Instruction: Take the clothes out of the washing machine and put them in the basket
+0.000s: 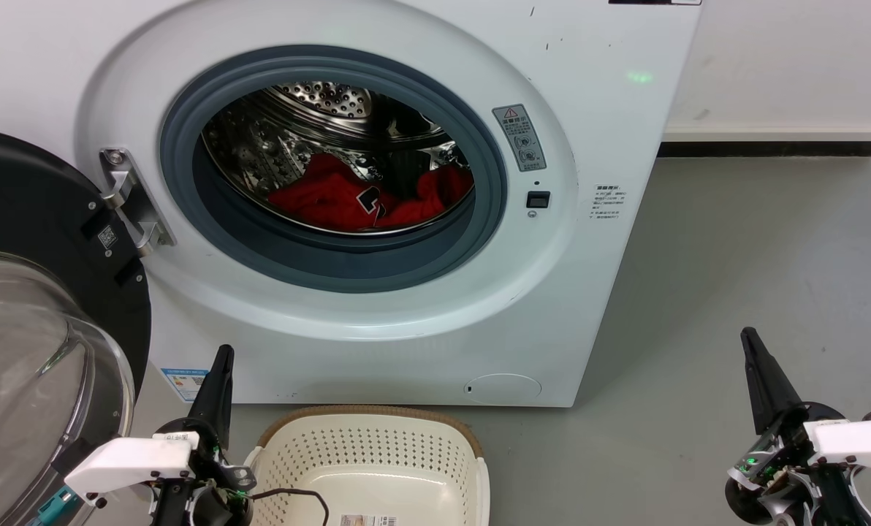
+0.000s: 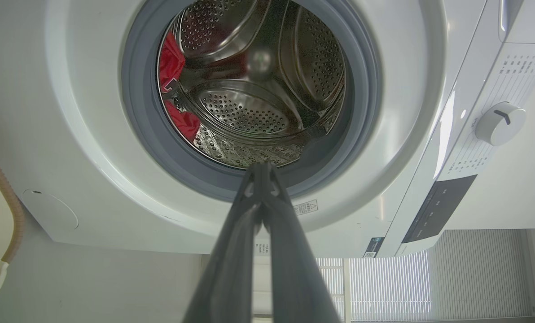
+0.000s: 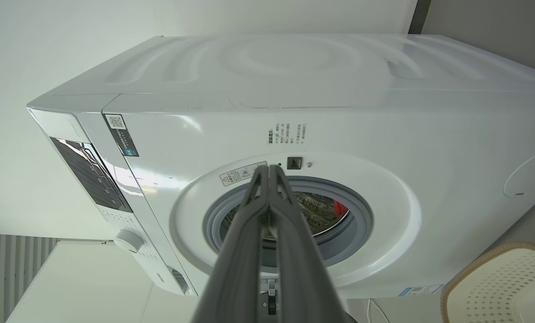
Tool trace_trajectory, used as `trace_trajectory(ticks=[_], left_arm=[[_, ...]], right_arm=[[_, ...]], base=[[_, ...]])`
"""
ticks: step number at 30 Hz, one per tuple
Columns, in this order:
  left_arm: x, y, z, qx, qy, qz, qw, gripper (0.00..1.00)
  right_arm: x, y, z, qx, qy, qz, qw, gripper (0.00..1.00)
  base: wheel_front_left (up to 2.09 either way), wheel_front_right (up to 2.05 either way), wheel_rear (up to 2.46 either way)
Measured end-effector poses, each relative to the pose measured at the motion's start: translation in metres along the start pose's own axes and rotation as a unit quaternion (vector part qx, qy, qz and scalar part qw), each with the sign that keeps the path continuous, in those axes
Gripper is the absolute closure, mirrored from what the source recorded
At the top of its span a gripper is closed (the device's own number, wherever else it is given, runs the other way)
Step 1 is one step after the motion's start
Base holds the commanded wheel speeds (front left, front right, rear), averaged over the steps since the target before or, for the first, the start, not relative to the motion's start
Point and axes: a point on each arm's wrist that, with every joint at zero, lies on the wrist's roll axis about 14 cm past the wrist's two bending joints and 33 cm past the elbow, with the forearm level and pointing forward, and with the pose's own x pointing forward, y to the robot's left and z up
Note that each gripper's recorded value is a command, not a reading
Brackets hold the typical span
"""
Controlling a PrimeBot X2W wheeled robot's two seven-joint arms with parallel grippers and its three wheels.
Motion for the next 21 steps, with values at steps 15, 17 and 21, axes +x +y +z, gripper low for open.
trace_trajectory(ticks=[15, 17, 21], left_arm=[[0.0000, 0.0000, 0.0000, 0.000, 0.000, 0.000, 1.000, 1.00], [0.0000, 0.0000, 0.0000, 0.000, 0.000, 0.000, 1.000, 1.00], [0.0000, 0.0000, 0.0000, 0.000, 0.000, 0.000, 1.000, 1.00]], right_arm=[[0.0000, 0.0000, 0.0000, 0.000, 0.000, 0.000, 1.000, 1.00], [0.0000, 0.0000, 0.0000, 0.000, 0.000, 0.000, 1.000, 1.00], [0.0000, 0.0000, 0.0000, 0.000, 0.000, 0.000, 1.000, 1.00]], base=[[0.00, 0.00, 0.00], [0.00, 0.00, 0.00], [0.00, 0.00, 0.00]])
